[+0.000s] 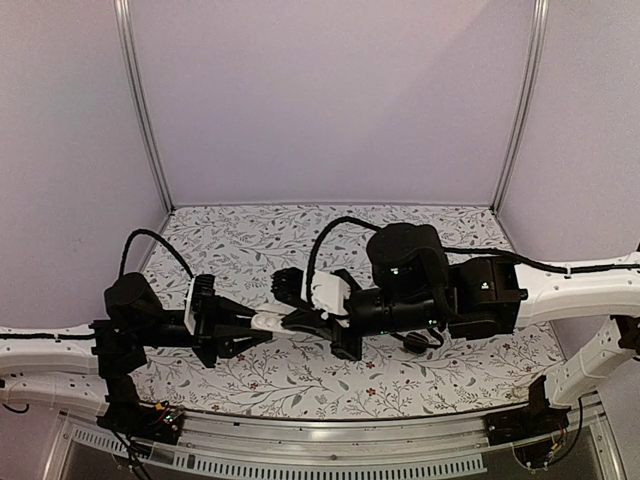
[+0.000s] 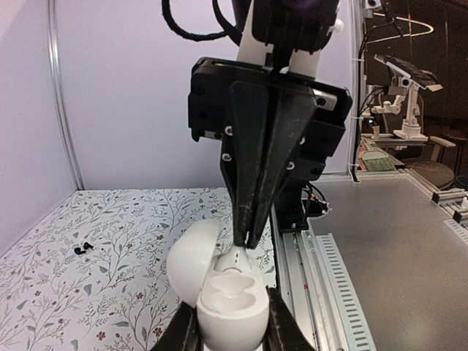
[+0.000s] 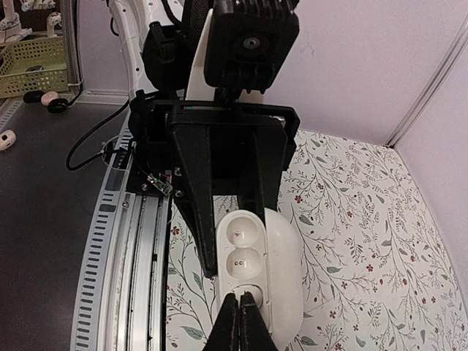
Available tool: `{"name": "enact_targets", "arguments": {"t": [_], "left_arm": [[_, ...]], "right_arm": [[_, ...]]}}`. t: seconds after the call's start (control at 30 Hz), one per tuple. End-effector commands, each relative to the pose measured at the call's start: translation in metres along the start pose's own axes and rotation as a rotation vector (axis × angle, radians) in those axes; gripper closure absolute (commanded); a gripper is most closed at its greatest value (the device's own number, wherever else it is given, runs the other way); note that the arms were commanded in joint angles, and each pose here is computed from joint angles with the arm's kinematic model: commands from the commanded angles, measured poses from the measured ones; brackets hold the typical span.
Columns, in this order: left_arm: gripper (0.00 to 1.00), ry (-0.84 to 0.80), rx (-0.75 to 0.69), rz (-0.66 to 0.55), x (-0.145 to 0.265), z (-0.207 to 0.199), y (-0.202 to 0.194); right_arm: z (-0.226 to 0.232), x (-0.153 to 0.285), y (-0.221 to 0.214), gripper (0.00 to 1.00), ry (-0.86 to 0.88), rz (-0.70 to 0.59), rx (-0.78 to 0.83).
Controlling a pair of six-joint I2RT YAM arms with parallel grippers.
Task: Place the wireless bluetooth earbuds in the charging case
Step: Adjust the right earbud in the right side groove of the charging case, then pick up the left earbud from the center of the board.
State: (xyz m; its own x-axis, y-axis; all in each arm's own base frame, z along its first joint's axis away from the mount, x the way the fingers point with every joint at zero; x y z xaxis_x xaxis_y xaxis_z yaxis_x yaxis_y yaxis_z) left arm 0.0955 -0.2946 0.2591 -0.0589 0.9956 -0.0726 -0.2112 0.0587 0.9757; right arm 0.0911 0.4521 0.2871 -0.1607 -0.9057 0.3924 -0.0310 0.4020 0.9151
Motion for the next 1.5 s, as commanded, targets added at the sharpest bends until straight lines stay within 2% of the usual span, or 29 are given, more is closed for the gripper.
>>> {"name": "enact_targets", "arguments": {"t": [0.0,0.2,0.57,0.7,0.83,1.0,1.13,1.23,1.47], "left_arm": [[1.0,0.001,-0.046,-0.096,0.004,0.001,0.028],[1.0,-0.001,-0.037,-0.086,0.002,0.001,0.025],[1.0,0.01,-0.006,-0.046,-0.004,0.008,0.015],[1.0,0.009,-0.007,-0.053,-0.003,0.008,0.015],[1.0,0.007,-0.007,-0.054,-0.003,0.008,0.015],[1.0,0.008,-0.012,-0.058,-0.002,0.008,0.015],[1.0,0.016,-0.01,-0.06,-0.001,0.009,0.016],[1.0,0.02,-0.006,-0.058,-0.002,0.01,0.015],[1.0,0.028,-0.009,-0.063,0.0,0.011,0.017]], "right_arm": [[-0.006,-0.008,-0.015,0.98,-0.026,0.06,-0.02],[-0.001,-0.004,-0.002,0.95,0.011,0.018,-0.017],[0.021,0.035,0.048,0.9,0.163,-0.165,-0.005],[-0.01,0.049,0.05,0.87,0.135,-0.199,-0.105],[-0.056,0.063,0.038,0.76,0.069,-0.216,-0.231],[-0.064,0.071,0.026,0.71,0.047,-0.204,-0.254],[-0.085,0.069,0.003,0.65,0.023,-0.16,-0.335],[-0.145,0.082,-0.036,0.57,-0.12,-0.128,-0.496],[-0.254,0.121,-0.157,0.55,-0.498,0.028,-0.83]]}}
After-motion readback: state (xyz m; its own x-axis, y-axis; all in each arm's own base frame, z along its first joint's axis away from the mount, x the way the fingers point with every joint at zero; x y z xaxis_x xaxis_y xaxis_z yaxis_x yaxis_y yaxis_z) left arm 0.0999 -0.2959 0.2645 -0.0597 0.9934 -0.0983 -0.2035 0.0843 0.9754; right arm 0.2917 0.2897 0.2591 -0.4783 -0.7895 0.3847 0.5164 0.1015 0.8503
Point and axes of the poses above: each gripper's point midway between its finger pads, its own x axis back along the fingers, its own z axis along the line the jaws close on, y = z × x, the point moved 1 cm from there along x, back along the fingers, and after that the axes turned 9 degrees about -x, right-handed, at the moved point
